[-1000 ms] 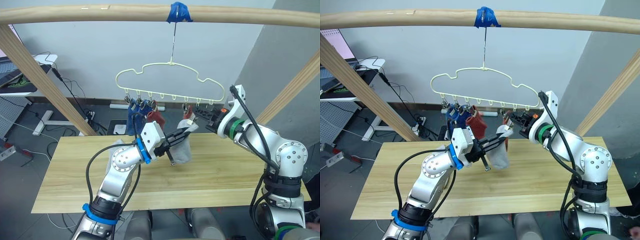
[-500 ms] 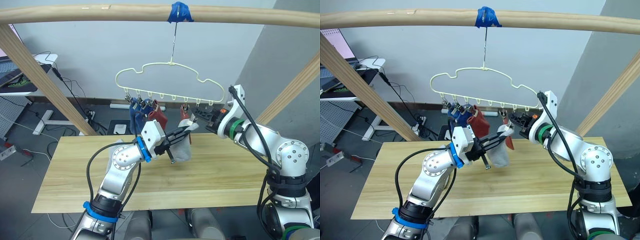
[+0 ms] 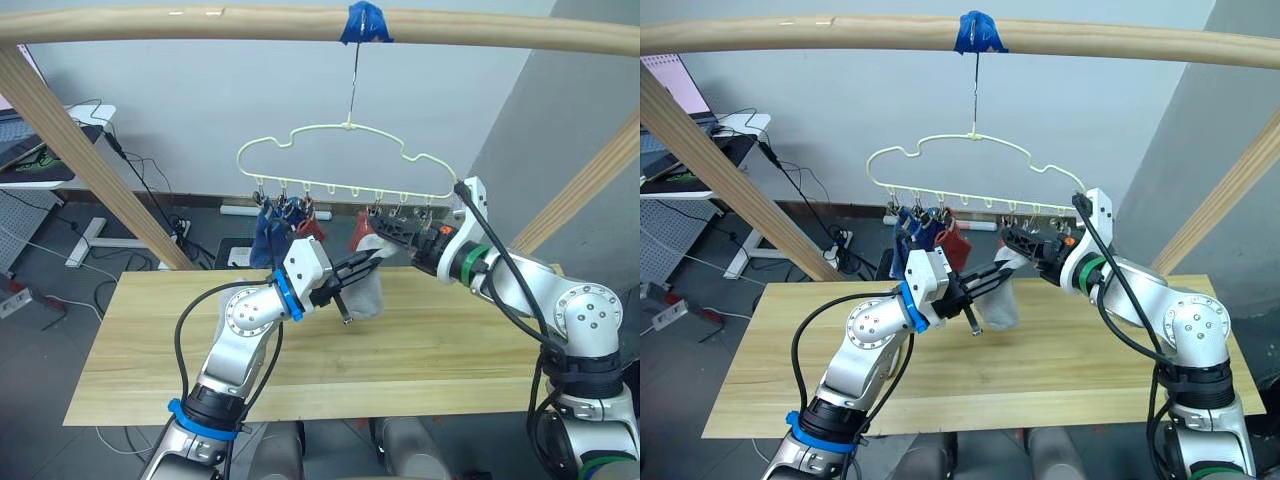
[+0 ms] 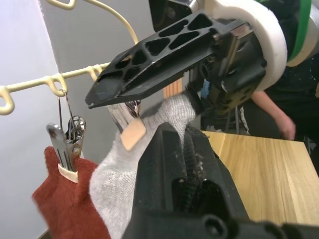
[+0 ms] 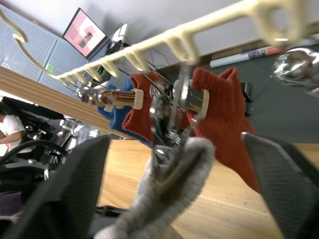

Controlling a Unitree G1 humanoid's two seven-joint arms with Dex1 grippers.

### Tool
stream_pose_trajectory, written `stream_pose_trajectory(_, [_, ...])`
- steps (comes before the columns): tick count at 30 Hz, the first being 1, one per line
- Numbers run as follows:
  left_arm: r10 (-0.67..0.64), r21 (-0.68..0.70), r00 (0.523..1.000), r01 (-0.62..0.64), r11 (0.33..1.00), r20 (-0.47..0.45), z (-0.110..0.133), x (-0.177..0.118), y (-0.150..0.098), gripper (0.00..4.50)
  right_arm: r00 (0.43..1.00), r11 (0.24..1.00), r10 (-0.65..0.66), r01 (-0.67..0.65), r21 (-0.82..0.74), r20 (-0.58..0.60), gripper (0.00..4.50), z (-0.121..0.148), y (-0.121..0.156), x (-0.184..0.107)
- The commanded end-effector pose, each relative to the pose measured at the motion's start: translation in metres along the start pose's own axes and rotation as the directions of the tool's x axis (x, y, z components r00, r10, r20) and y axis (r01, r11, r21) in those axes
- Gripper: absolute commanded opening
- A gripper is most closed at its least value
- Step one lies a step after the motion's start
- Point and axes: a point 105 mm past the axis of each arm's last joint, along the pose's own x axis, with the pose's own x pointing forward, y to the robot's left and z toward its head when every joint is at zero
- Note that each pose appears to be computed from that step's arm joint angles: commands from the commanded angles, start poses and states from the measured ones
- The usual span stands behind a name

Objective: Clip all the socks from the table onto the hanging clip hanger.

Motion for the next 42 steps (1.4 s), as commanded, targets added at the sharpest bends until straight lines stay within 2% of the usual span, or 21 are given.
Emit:
stream_pose_trajectory(1, [0.001, 0.028, 0.999, -0.002, 1.000, 0.044, 0.010, 0.004, 0.000, 0.00, 0.996, 0.999, 0.020, -0.016, -0.049, 0.090, 4.48, 0.017, 0.005, -0.018])
stream_pose_trajectory(6, [-0.015, 0.007, 0.999, 0.015, 1.000, 0.037, 0.006, 0.005, 0.000, 0.00, 0.989, 0.998, -0.024, 0.033, -0.054, 0.148, 4.48, 0.025, -0.002, -0.039])
stream_pose_trajectory(10, [-0.040, -0.064, 0.999, 0.042, 0.997, 0.021, 0.000, 0.007, -0.001, 0.98, 0.980, 0.980, -0.070, 0.102, -0.169, 0.184, 4.50, 0.024, -0.004, -0.054])
stream_pose_trajectory(14, [-0.066, -0.090, 0.998, 0.067, 0.994, 0.014, -0.003, 0.007, -0.002, 2.19, 0.973, 0.963, -0.094, 0.143, -0.230, 0.212, 4.50, 0.021, -0.006, -0.056])
stream_pose_trajectory(21, [-0.044, -0.122, 0.999, 0.040, 0.992, -0.029, -0.005, -0.018, 0.009, 4.34, 0.948, 0.896, -0.143, 0.246, -0.369, 0.284, 4.50, 0.013, -0.012, -0.050])
stream_pose_trajectory(22, [-0.043, -0.124, 0.998, 0.039, 0.992, -0.034, -0.005, -0.021, 0.010, 4.46, 0.947, 0.895, -0.140, 0.247, -0.372, 0.290, 4.50, 0.012, -0.012, -0.050])
stream_pose_trajectory(26, [-0.024, -0.149, 0.997, 0.012, 0.989, -0.080, 0.009, -0.052, 0.020, 4.46, 0.928, 0.812, -0.143, 0.309, -0.496, 0.344, 4.50, 0.004, -0.013, -0.041])
stream_pose_trajectory(30, [0.048, -0.328, 0.993, -0.081, 0.941, -0.107, 0.023, -0.067, 0.027, 4.46, 0.882, 0.760, -0.147, 0.390, -0.519, 0.447, 4.50, 0.011, -0.016, -0.037])
stream_pose_trajectory(33, [0.068, -0.363, 0.985, -0.121, 0.924, -0.156, 0.025, -0.072, 0.029, 4.50, 0.860, 0.709, -0.133, 0.430, -0.559, 0.492, 3.90, 0.014, -0.017, -0.035])
stream_pose_trajectory(37, [0.112, -0.265, 0.955, -0.187, 0.946, -0.275, 0.015, -0.078, 0.033, 4.50, 0.834, 0.685, -0.138, 0.470, -0.557, 0.534, 2.60, 0.017, -0.018, -0.029])
stream_pose_trajectory(42, [0.182, -0.183, 0.950, -0.232, 0.955, -0.254, 0.016, -0.077, 0.041, 4.50, 0.799, 0.652, -0.158, 0.526, -0.546, 0.580, 2.60, 0.023, -0.021, -0.020])
